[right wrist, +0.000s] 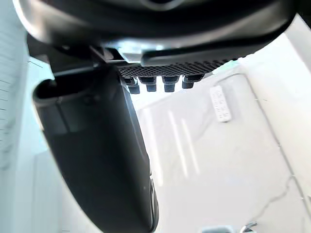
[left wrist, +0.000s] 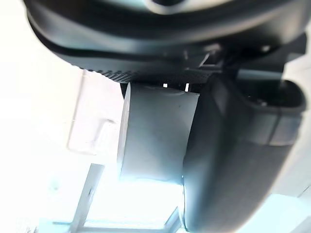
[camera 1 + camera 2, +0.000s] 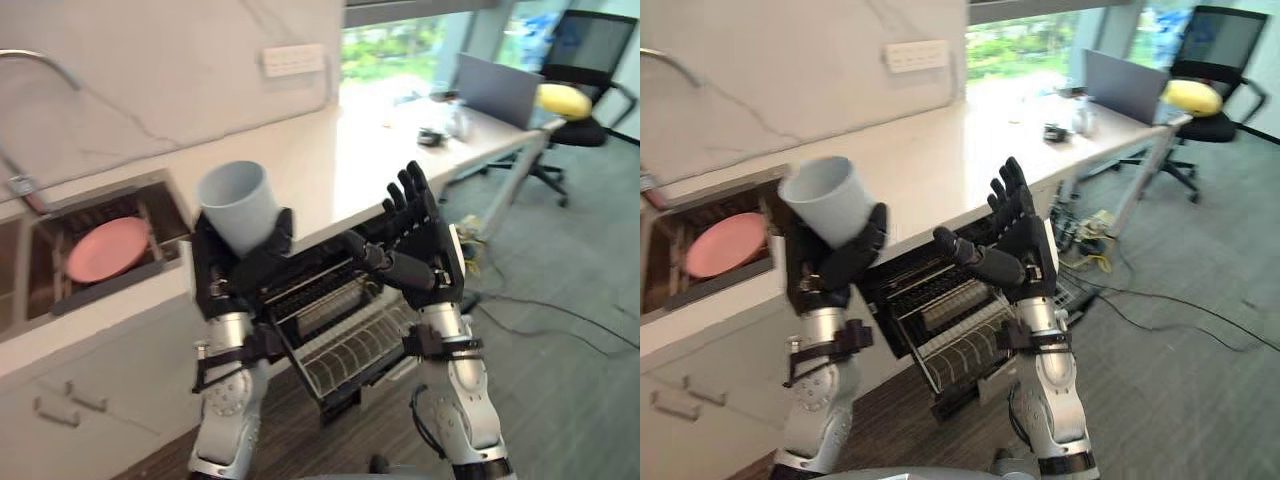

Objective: Walk over to the sink, pick up the cup, carry it to the dishwasher, place the cup inside the dishwasher, then close the dishwasher door

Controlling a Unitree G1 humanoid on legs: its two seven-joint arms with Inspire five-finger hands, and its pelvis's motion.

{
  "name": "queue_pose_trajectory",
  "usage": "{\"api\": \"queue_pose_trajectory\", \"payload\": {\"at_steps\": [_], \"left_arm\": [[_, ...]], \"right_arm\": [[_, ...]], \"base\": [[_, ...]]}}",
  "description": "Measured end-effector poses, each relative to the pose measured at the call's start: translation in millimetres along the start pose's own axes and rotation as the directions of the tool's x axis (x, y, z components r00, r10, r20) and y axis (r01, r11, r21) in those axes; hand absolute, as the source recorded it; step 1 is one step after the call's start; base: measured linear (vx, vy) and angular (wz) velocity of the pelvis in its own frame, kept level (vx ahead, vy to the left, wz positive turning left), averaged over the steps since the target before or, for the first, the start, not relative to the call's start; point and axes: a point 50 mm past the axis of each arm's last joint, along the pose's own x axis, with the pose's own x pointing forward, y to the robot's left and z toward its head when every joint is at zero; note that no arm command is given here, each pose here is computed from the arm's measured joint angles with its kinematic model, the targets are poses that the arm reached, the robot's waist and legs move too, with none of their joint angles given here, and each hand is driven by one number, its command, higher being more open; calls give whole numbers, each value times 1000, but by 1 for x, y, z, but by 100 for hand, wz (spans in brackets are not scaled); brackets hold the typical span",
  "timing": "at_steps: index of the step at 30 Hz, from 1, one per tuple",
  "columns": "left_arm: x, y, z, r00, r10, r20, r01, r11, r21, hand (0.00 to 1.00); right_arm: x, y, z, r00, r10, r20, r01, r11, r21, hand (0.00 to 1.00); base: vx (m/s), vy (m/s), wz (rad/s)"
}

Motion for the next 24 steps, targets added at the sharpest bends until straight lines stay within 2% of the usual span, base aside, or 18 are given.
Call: {"api": "queue_pose_trajectory", "payload": {"at_steps": [2, 6, 8, 13, 20, 21, 24], "left_arm": [[1, 11, 1, 999, 50, 0, -50, 999, 1, 0], [-6, 7, -2, 999, 39, -15, -39, 999, -26, 0], [-8, 4, -3, 999, 32, -14, -32, 999, -23, 0], [-10, -7, -3, 1000, -13, 19, 11, 998, 69, 0], [-12, -8, -8, 999, 16, 28, -20, 987, 158, 0], [-17, -17, -16, 999, -42, -2, 42, 982, 186, 0], [-17, -17, -16, 999, -42, -2, 42, 982, 186, 0]], "right_arm": [[-11, -15, 0, 1000, 9, -8, -10, 1000, -28, 100], [-27, -49, 18, 999, -50, 19, 52, 993, -104, 100], [-29, -55, 22, 997, -73, 35, 76, 992, -97, 100], [-26, -47, 29, 995, -62, 81, 67, 995, -69, 100], [-23, -37, 31, 993, -35, 109, 38, 999, -30, 100], [-21, -29, 32, 993, -1, 115, 3, 1000, -19, 100], [-21, -29, 32, 993, -1, 115, 3, 1000, -19, 100]], "base": [[-4, -150, -16], [41, -113, 20], [64, -55, 6], [17, -12, 0], [-48, 36, 3], [0, 0, 0], [0, 0, 0]]}}
